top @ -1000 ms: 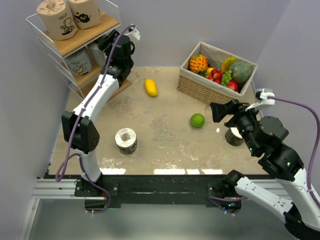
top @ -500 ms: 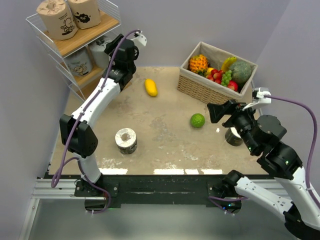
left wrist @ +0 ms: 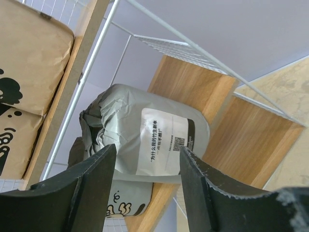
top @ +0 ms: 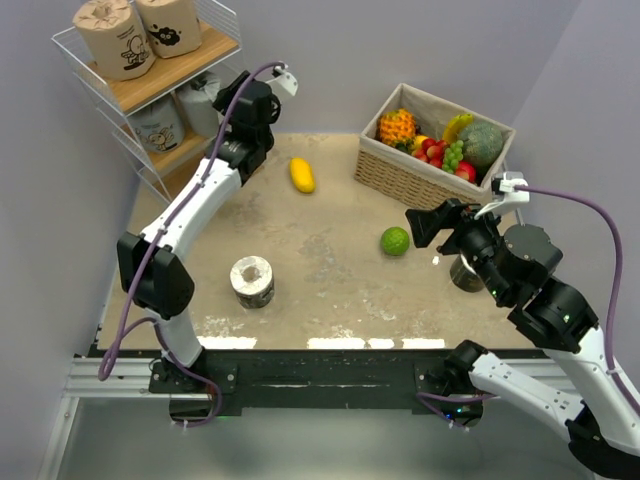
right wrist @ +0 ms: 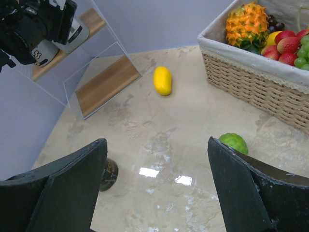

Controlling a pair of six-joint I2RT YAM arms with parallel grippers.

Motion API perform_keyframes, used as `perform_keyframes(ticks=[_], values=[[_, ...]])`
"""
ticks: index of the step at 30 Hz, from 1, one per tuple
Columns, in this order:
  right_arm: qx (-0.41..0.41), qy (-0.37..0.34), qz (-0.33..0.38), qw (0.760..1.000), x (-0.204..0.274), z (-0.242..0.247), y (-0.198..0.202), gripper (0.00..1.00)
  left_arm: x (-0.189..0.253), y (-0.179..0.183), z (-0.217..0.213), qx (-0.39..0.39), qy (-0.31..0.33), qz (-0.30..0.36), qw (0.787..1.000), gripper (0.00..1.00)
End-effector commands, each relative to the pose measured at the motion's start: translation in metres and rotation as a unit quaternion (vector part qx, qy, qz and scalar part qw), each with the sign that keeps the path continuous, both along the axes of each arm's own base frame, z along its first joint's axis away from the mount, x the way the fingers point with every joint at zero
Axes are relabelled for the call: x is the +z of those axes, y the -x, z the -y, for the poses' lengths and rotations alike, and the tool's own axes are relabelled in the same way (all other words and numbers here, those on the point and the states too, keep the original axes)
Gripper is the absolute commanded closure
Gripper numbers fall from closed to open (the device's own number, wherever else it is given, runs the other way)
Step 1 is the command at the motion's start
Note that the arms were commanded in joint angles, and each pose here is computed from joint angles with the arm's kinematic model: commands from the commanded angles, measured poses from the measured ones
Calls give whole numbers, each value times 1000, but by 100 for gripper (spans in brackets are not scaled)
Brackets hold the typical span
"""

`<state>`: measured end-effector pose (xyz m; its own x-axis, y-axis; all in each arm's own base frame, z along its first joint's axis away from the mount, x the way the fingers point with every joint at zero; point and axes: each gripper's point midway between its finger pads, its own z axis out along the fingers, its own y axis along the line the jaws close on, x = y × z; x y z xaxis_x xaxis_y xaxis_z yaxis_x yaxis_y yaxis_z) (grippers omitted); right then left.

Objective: Place and organize the paper towels onto the shelf

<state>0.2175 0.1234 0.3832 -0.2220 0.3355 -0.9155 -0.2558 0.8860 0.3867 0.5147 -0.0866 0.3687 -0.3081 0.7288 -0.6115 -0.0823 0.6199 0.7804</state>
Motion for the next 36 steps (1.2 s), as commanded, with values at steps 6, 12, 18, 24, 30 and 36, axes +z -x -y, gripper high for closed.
perform_keyframes(ticks=[6,12,18,24,30,36], values=[[13,-7,11,1000,9,-6,0,11,15,34,6,-32,52,21,998,54],[11,-7,15,1000,9,-8,-4,11,-21,32,-15,20,18,-7,1000,58],[4,-5,21,1000,9,-6,-6,11,-26,20,-30,46,-8,-6,999,59],[-3,-3,18,1000,6,-6,-10,11,-17,1,-31,49,-17,11,999,59],[-5,0,19,1000,8,-6,-12,11,-19,-13,-39,60,-37,7,997,59],[-18,23,7,1000,-1,-4,-17,11,-12,-22,-48,70,-38,26,996,58]])
